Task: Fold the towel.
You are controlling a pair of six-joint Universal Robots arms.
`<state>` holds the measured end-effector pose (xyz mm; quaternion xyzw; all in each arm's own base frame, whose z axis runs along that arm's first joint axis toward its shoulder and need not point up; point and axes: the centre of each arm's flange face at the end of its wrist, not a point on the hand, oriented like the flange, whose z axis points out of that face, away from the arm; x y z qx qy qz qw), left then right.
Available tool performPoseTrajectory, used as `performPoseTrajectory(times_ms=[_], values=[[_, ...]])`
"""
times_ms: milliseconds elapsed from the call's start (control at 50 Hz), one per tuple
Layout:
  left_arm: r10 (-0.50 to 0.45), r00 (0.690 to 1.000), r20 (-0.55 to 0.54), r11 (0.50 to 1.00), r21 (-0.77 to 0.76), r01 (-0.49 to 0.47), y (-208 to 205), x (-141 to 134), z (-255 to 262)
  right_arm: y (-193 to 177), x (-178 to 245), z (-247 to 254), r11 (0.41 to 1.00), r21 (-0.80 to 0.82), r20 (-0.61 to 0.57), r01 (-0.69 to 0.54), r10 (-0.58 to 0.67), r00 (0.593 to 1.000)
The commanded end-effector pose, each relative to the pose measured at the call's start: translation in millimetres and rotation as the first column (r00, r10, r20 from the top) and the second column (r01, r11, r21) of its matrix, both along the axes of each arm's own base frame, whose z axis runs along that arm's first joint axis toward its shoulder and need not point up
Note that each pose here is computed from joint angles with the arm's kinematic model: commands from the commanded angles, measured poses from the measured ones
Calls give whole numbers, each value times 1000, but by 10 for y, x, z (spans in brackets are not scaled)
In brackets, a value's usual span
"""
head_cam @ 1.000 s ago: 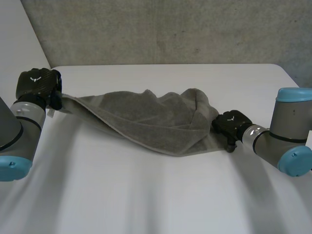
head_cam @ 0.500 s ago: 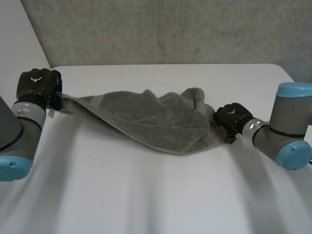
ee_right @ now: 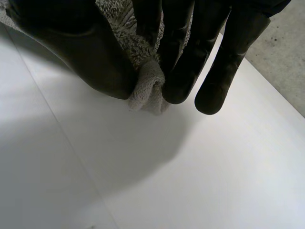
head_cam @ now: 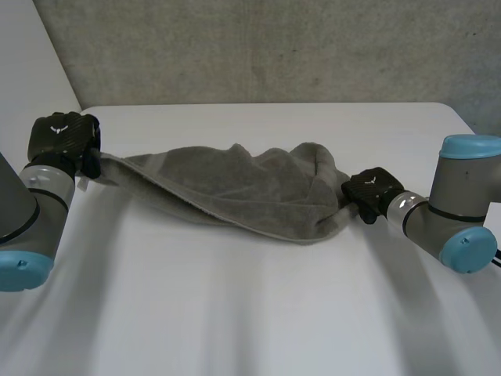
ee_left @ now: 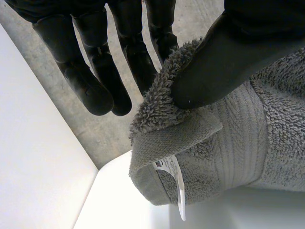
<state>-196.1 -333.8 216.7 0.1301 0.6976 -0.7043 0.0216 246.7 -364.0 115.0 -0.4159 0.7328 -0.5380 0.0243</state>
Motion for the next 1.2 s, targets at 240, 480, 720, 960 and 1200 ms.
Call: performPoseTrajectory(times_ms=[240,480,720,960,1200], values=[[-12,1000,-3,1000,-8,12,42,-32,47,30,11,545,996,-85,85,27,-19,996],[-17,999,-44,976,-218,7,337,34,900,551,-282,2324,924,-361,278,129,-25,960],[-9,999,-43,961,-276,-3,612,122,1380,831,-801,2800,906,-368,176,207,-151,973],[-70,973,219,995,83,53,143,-167,467,599,-466,2058,980,-172,-108,97,-117,987],[-77,962,262,981,-150,120,-436,-668,668,-43,65,2000,911,-398,-31,104,-127,991]])
